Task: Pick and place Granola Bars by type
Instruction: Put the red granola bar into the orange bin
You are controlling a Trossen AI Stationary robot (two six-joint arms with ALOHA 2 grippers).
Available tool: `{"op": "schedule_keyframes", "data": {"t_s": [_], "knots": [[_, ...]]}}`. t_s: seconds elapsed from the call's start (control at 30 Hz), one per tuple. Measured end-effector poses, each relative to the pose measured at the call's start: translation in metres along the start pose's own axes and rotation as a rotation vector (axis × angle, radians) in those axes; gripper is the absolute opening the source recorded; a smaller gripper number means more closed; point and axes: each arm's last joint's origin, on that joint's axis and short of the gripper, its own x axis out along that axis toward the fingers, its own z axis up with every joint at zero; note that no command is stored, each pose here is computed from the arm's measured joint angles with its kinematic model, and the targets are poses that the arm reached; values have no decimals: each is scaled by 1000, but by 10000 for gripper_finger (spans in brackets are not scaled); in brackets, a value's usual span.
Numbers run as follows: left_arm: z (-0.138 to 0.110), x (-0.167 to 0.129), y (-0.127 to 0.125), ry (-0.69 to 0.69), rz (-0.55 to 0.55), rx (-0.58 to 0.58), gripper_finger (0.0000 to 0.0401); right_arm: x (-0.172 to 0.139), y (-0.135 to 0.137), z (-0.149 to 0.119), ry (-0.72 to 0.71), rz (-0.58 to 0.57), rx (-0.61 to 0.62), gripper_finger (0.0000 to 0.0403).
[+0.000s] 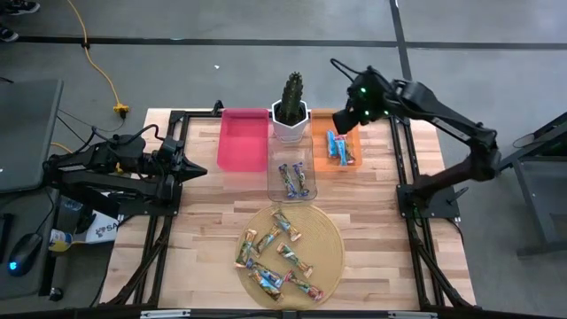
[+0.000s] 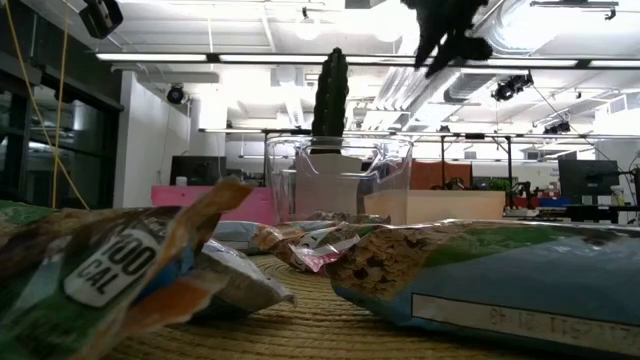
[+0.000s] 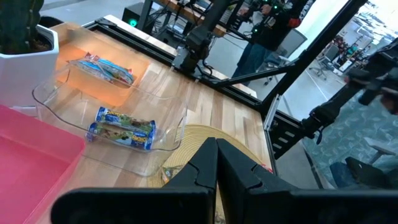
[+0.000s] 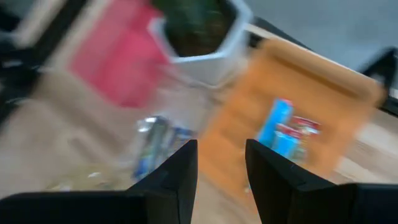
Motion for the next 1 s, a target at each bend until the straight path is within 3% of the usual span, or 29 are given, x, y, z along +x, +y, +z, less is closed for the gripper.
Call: {"op": "schedule_keyframes", "data": {"t_s": [0.27, 0.5, 0.8, 1.0], "knots": [[-1, 0, 1, 11, 6, 2, 1, -38, 42, -26, -88, 259, -144, 119], [-1, 0, 0, 12, 4, 2, 1, -54, 83, -49, -148, 429, -249, 119], [-1, 0, 0, 12, 3, 1, 1, -74, 123, -88, -229, 514, -307, 119], [-1, 0, 0, 17, -1, 1, 1, -77, 147, -124, -158, 558, -315, 119]]}}
